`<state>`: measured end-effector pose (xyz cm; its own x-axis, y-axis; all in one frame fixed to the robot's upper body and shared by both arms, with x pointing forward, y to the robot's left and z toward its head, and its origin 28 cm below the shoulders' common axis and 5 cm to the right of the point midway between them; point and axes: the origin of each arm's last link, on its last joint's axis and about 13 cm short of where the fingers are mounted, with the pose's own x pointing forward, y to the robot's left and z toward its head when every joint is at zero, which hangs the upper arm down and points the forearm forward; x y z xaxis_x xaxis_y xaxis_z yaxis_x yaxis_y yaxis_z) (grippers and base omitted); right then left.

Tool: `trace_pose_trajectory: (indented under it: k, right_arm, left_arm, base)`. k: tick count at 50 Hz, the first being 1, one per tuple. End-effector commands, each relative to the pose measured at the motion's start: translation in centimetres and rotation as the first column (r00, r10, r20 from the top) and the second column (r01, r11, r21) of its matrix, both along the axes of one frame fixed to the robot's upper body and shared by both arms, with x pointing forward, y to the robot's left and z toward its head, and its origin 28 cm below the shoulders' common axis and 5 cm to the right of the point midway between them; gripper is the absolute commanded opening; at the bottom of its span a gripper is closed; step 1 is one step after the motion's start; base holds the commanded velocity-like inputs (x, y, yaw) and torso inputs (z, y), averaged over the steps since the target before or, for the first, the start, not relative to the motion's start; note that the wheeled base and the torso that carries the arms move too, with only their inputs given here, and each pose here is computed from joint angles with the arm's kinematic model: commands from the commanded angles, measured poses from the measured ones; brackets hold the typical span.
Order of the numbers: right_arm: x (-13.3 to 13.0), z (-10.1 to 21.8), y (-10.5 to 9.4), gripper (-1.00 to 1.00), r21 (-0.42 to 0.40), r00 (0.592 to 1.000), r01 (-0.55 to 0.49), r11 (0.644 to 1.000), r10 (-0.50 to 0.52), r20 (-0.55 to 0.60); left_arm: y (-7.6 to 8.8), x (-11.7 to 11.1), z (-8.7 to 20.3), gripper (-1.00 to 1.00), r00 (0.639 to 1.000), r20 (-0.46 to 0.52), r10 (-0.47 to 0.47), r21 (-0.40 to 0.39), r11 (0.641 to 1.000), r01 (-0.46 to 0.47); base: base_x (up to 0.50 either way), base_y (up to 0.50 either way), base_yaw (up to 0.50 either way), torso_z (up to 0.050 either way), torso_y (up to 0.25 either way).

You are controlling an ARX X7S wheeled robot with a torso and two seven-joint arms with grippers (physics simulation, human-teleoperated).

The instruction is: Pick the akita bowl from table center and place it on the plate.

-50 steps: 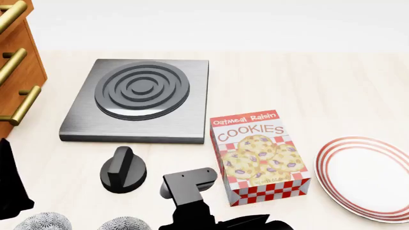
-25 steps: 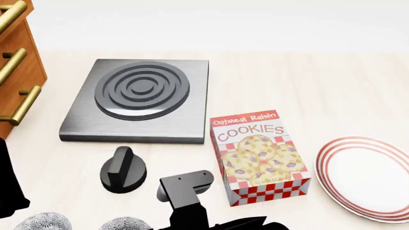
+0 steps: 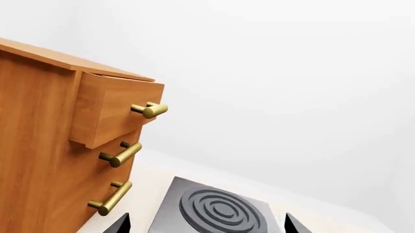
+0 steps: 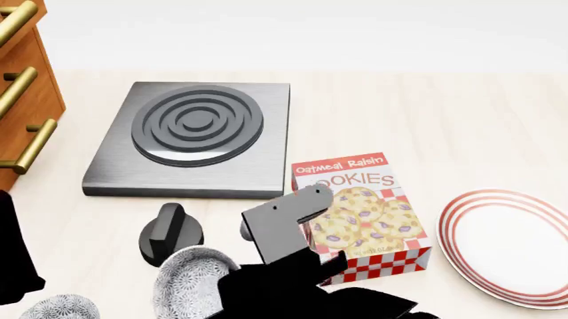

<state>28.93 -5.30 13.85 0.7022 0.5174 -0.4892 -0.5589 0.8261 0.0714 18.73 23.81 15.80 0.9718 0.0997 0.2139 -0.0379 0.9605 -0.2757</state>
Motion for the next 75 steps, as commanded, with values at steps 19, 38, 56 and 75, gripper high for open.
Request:
trace_pose_trajectory:
  k: [19, 38, 56, 75]
  right_arm:
    - [-4.1, 12.5, -7.7, -1.00, -0.008, 0.670, 0.355, 0.935, -0.248, 0.700]
    - [-3.5, 14.4, -13.5, -1.00, 0.157, 0.533, 0.681, 0.715, -0.632, 0.562]
    - [-3.4, 14.1, -15.9, -1.00, 0.300, 0.557, 0.718, 0.628, -0.777, 0.294]
    - [-2.9, 11.3, -16.6, -1.00, 0.391, 0.631, 0.698, 0.601, -0.774, 0.063]
  left_arm:
    - [0.0, 0.2, 0.4, 1.00, 1.000, 0.004, 0.000, -0.002, 1.000, 0.000]
    - [-0.1, -0.1, 0.3, 1.00, 1.000, 0.005, -0.005, -0.002, 1.000, 0.005]
    - [0.1, -0.2, 0.2, 1.00, 1.000, 0.005, 0.002, -0.007, 1.000, -0.002]
    - [0.1, -0.1, 0.3, 1.00, 1.000, 0.006, 0.005, -0.008, 1.000, -0.005]
  base:
    - [0.00, 0.00, 0.00, 0.000, 0.001]
    - [0.00, 0.00, 0.00, 0.000, 0.000]
    - [0.00, 0.00, 0.00, 0.000, 0.001]
    - [0.00, 0.00, 0.00, 0.000, 0.001]
